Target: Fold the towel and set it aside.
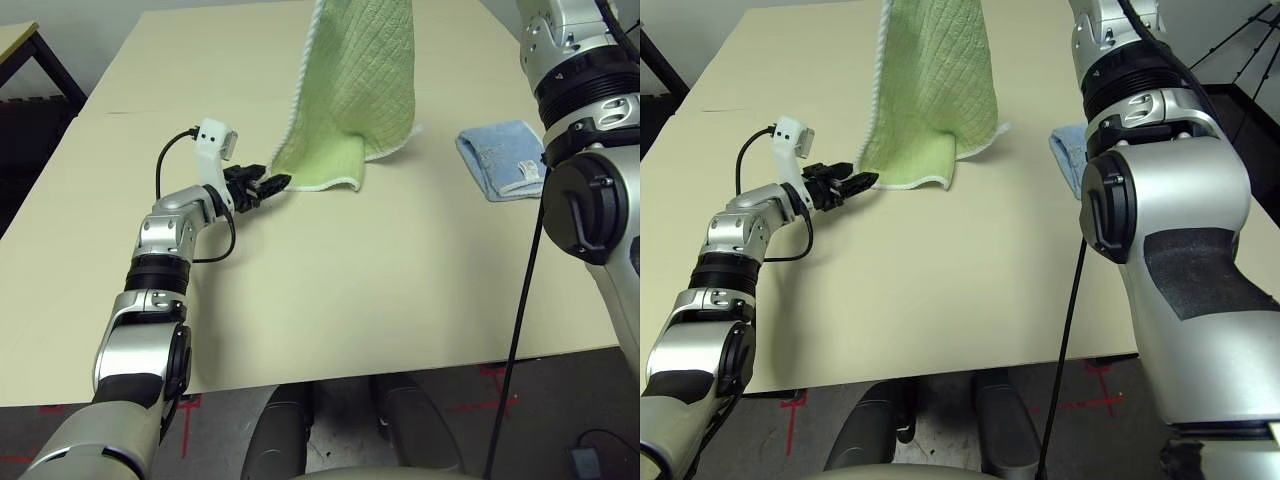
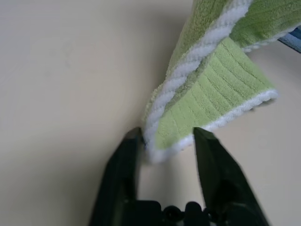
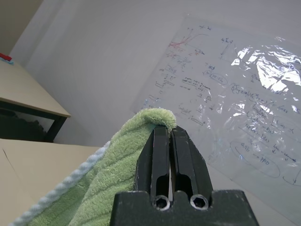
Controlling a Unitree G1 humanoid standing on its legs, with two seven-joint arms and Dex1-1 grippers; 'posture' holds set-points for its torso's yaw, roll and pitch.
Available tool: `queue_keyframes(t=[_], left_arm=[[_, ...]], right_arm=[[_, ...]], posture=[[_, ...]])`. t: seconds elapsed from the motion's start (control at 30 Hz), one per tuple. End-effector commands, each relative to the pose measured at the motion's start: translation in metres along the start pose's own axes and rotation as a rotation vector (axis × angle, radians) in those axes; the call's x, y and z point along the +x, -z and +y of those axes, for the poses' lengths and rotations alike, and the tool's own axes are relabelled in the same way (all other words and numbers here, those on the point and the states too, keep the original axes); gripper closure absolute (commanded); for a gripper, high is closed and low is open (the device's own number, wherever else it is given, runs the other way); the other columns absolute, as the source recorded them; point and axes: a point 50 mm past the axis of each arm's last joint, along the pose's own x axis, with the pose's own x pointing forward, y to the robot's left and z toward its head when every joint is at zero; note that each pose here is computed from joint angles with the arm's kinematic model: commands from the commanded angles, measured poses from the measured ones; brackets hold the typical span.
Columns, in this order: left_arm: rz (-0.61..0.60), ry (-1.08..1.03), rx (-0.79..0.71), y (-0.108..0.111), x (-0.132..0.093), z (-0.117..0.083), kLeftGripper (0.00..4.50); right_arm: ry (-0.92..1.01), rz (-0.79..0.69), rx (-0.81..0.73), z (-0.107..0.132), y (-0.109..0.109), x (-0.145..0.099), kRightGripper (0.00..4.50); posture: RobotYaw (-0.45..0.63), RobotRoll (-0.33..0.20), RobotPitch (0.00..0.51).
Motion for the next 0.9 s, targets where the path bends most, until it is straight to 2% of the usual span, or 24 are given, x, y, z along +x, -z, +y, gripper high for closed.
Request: queue_keyframes(t=[0.03, 0.1, 0.27, 0.37, 0.43, 0.53, 0.67, 0.8, 0.9], left_arm=[[0.033, 0.000, -0.023, 0.008, -0.003, 0.003, 3.62], [0.035, 0.000, -0.024, 0.007, -0.003, 0.003, 4.41], [0.033, -0.022, -0.014, 0.002, -0.005, 0.007, 4.49], [0.016, -0.064, 0.019, -0.011, -0.016, 0.018, 4.49], [-0.012, -0.091, 0.044, -0.027, -0.028, 0.024, 4.49], [-0.091, -0.150, 0.086, -0.061, -0.051, 0.032, 4.49], [-0.184, -0.236, 0.123, -0.101, -0.074, 0.034, 4.49], [-0.227, -0.292, 0.166, -0.132, -0.088, 0.031, 4.49], [-0.173, -0.288, 0.211, -0.141, -0.099, 0.030, 4.49]], right_arm=[[0.007, -0.012, -0.014, -0.005, -0.004, -0.002, 4.50], [0.010, -0.009, -0.016, -0.006, -0.004, -0.003, 4.50], [0.034, 0.028, -0.017, -0.012, 0.003, -0.011, 4.50], [0.073, 0.105, 0.007, -0.018, 0.020, -0.028, 4.50], [0.106, 0.172, 0.049, -0.021, 0.036, -0.046, 4.50], [0.166, 0.283, 0.163, -0.022, 0.066, -0.082, 4.50], [0.177, 0.369, 0.362, -0.008, 0.095, -0.117, 4.50], [0.139, 0.443, 0.540, 0.006, 0.110, -0.141, 4.50], [0.110, 0.467, 0.619, 0.007, 0.109, -0.148, 4.50]], posture=[[-0.06, 0.000, 0.145], [-0.06, 0.000, 0.144], [-0.06, 0.000, 0.143], [-0.08, 0.000, 0.146], [-0.08, 0.000, 0.153], [-0.09, 0.000, 0.166], [-0.08, 0.000, 0.176], [-0.07, 0.000, 0.185], [-0.08, 0.000, 0.191]])
